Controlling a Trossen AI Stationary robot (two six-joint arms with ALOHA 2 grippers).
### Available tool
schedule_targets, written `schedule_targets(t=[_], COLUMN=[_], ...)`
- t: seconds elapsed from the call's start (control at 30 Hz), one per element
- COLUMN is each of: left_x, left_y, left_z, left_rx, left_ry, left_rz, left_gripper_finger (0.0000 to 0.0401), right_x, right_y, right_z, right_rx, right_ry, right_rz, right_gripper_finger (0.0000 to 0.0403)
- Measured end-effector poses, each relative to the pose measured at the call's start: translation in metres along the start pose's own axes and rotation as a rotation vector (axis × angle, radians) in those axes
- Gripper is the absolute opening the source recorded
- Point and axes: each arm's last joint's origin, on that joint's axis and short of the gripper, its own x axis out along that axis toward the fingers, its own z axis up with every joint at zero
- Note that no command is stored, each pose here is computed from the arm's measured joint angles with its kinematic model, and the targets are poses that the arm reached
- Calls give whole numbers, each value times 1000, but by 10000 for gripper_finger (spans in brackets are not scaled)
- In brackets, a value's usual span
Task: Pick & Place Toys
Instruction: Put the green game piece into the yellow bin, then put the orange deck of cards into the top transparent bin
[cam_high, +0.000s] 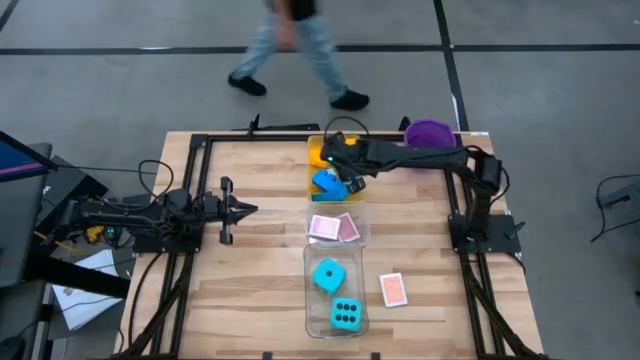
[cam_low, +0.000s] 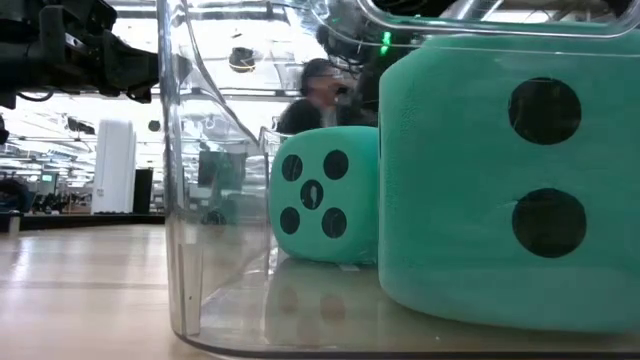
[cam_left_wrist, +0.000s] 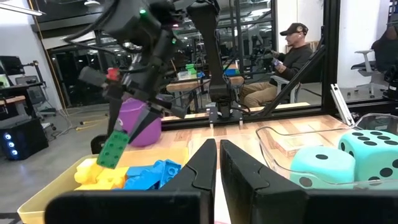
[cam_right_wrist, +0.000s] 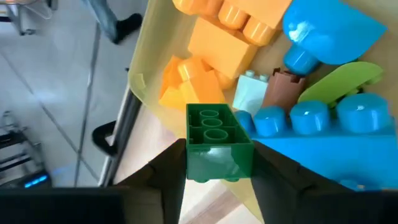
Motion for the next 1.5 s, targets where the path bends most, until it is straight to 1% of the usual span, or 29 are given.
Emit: schedule_targets(t=[0.1,0.2,0.3,0.37,0.6,0.73,0.83,0.97,1.0,1.07,1.1,1.17,1.2,1.27,1.3,1.37,1.43,1.5], left_x=[0,0,0,0,0,0,0,0,0,0,0,0,0,0,0,0,0,0], left_y=[0,0,0,0,0,0,0,0,0,0,0,0,0,0,0,0,0,0], left_z=[0,0,0,0,0,0,0,0,0,0,0,0,0,0,0,0,1,1], left_rx=[0,0,0,0,0,0,0,0,0,0,0,0,0,0,0,0,0,-1], left_ry=[1,0,-1,-1,-1,-1,-2,-2,-2,-2,-2,-3,-3,-3,-4,-5,-8,-8], left_rz=[3,5,4,4,4,4,3,3,2,1,0,0,0,0,0,0,2,1], left_gripper_finger=[17,17,17,17,17,17,17,17,17,17,17,17,17,17,17,17,17,17], right_x=[6,3,7,9,7,7,5,-12,-16,-24,-29,-37,-40,-44,-45,-48,-52,-57], right_y=[7,15,16,19,22,22,23,21,19,18,17,18,19,19,20,20,21,19], right_z=[-10,-16,-19,-21,-17,-17,-16,-17,-17,-21,-22,-25,-28,-31,-34,-41,-48,-57], right_rx=[-18,-29,-54,-41,-32,-36,-82,-141,-175,-295,-388,-616,-720,-923,-999,-1087,-1151,-1248], right_ry=[-10,-19,-39,-35,-45,-43,-60,-127,-153,-196,-215,-243,-244,-236,-231,-245,-305,-367], right_rz=[-38,-70,-141,-170,-202,-197,-178,-114,-113,-58,-39,-11,12,17,31,80,137,184], right_gripper_finger=[180,212,230,237,244,245,243,223,215,194,182,158,147,125,116,101,90,84])
